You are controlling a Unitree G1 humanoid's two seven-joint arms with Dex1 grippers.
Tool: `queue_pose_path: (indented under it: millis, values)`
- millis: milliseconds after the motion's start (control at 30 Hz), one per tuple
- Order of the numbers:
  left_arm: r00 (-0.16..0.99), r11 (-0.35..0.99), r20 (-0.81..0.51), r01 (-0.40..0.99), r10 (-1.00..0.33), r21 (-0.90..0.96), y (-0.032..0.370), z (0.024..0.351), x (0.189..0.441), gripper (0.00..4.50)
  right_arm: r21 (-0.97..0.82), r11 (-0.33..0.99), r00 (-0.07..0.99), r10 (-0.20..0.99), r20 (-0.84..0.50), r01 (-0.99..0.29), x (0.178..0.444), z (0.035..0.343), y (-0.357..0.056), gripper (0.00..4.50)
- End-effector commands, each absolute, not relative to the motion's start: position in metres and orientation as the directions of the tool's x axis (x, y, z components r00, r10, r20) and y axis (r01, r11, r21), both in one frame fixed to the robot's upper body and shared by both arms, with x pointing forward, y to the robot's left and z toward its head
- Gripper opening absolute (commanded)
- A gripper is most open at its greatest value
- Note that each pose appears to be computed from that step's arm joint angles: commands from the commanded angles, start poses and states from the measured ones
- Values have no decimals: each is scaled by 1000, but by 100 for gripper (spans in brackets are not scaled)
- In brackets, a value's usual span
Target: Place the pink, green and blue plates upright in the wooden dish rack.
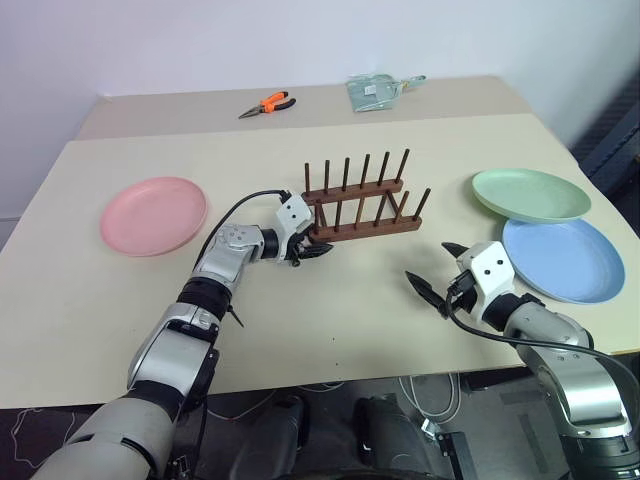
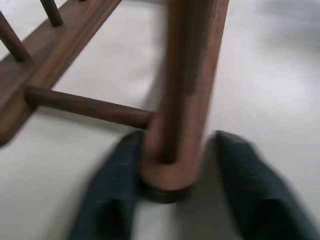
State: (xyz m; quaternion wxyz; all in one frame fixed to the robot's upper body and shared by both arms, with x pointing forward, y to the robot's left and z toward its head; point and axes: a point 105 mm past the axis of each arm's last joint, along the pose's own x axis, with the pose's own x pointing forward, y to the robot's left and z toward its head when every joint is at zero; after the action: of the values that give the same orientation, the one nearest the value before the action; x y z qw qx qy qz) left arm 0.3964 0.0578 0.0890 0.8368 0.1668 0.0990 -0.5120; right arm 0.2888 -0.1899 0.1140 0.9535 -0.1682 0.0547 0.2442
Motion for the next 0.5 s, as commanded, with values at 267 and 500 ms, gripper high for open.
queue_pose_path:
  millis: [267, 500]
  values:
    - [231, 155, -392, 964, -890, 216, 55, 81, 350, 78, -356, 766, 844, 465, -267, -535, 272, 119, -212, 450]
    - [149, 76, -420, 979, -895, 187, 57, 80, 321, 78, -334, 752, 813, 452, -367, -568, 250, 109, -233, 450]
